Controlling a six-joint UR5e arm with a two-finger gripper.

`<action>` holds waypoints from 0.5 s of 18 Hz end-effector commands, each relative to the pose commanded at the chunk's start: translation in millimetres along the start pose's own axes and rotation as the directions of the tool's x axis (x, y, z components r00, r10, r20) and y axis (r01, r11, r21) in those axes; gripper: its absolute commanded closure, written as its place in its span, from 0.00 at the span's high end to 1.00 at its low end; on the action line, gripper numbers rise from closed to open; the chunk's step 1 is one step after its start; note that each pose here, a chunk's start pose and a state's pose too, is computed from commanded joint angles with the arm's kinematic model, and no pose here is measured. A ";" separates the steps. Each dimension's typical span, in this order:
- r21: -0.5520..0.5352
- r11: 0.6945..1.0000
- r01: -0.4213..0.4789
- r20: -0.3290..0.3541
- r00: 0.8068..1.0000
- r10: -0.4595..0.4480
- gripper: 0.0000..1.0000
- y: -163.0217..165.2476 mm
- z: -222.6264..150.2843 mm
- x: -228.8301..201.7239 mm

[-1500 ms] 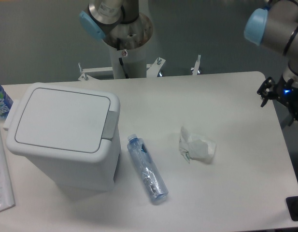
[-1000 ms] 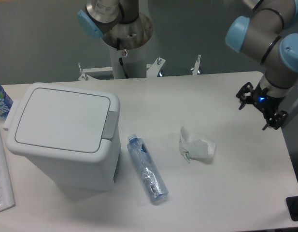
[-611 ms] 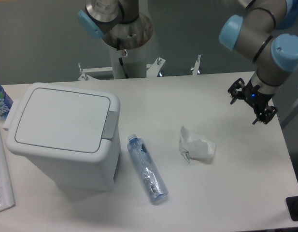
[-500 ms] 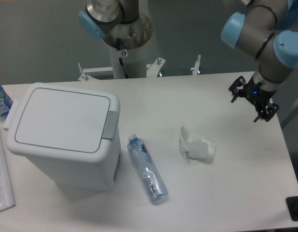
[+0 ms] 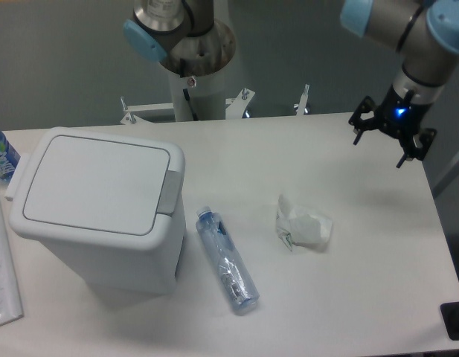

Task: Open the trash can
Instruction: 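Raise the gripper and swing it toward the white trash can, then lower the open gripper onto the grey button on the lid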

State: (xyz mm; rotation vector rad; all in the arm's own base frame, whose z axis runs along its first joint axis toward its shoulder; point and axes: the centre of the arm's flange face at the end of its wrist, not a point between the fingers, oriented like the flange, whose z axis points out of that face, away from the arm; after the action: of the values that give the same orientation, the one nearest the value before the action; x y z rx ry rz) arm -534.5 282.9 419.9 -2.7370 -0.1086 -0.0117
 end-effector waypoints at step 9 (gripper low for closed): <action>0.103 0.982 0.159 -0.078 0.985 -0.151 1.00 -110.9 -7.3 100.1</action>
State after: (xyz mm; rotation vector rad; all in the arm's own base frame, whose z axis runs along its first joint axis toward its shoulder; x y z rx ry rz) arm -443.2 389.1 472.3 -2.6095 -0.2940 -0.1406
